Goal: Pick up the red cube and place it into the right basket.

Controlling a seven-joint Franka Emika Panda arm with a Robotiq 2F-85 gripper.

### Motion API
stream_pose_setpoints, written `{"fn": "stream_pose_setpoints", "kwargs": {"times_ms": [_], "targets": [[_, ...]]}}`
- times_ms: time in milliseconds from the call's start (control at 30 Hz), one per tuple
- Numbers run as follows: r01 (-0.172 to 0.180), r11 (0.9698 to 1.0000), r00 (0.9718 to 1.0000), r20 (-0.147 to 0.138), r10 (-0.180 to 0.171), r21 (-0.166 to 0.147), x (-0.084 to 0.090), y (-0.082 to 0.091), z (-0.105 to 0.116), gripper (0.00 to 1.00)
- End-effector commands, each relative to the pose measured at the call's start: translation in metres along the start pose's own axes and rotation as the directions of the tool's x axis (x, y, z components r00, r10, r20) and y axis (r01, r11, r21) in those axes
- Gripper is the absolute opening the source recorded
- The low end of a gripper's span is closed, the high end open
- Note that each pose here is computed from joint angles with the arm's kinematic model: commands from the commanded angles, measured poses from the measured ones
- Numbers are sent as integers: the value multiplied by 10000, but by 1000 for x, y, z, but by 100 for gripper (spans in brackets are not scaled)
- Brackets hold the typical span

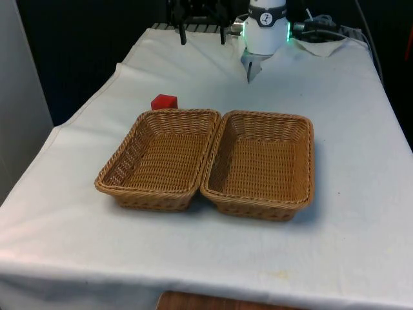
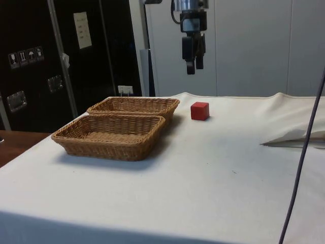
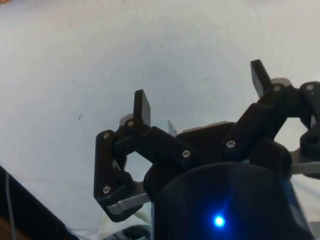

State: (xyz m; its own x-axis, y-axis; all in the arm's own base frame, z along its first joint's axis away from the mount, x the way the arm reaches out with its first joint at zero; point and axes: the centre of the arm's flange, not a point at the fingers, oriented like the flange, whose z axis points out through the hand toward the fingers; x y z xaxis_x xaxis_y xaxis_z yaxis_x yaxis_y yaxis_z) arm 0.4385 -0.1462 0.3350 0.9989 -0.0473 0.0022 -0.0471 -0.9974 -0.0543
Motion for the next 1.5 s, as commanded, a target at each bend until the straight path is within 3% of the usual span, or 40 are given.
{"fn": "stream_pose_setpoints", "kwargs": {"times_ms": [0,300,333,500,600,967,1167,1200,1433,1467], "targets": [[17,10000,10000,27,-17,-25,0,2,1,100],[205,9990,9997,144,-200,-409,0,23,21,100],[175,9993,9997,194,-168,-326,0,20,18,100],[176,9976,9997,177,-165,-667,0,35,31,100],[126,9977,9997,232,-111,-673,0,37,34,100],[-446,9945,9989,85,456,-951,-2,51,57,100],[-793,9917,9966,154,812,-1016,-1,53,72,100],[-967,9907,9952,47,976,-957,-1,52,78,100],[-1327,9866,9911,5,1333,-946,2,56,91,100],[-1292,9859,9913,102,1310,-1063,1,57,91,100]]}}
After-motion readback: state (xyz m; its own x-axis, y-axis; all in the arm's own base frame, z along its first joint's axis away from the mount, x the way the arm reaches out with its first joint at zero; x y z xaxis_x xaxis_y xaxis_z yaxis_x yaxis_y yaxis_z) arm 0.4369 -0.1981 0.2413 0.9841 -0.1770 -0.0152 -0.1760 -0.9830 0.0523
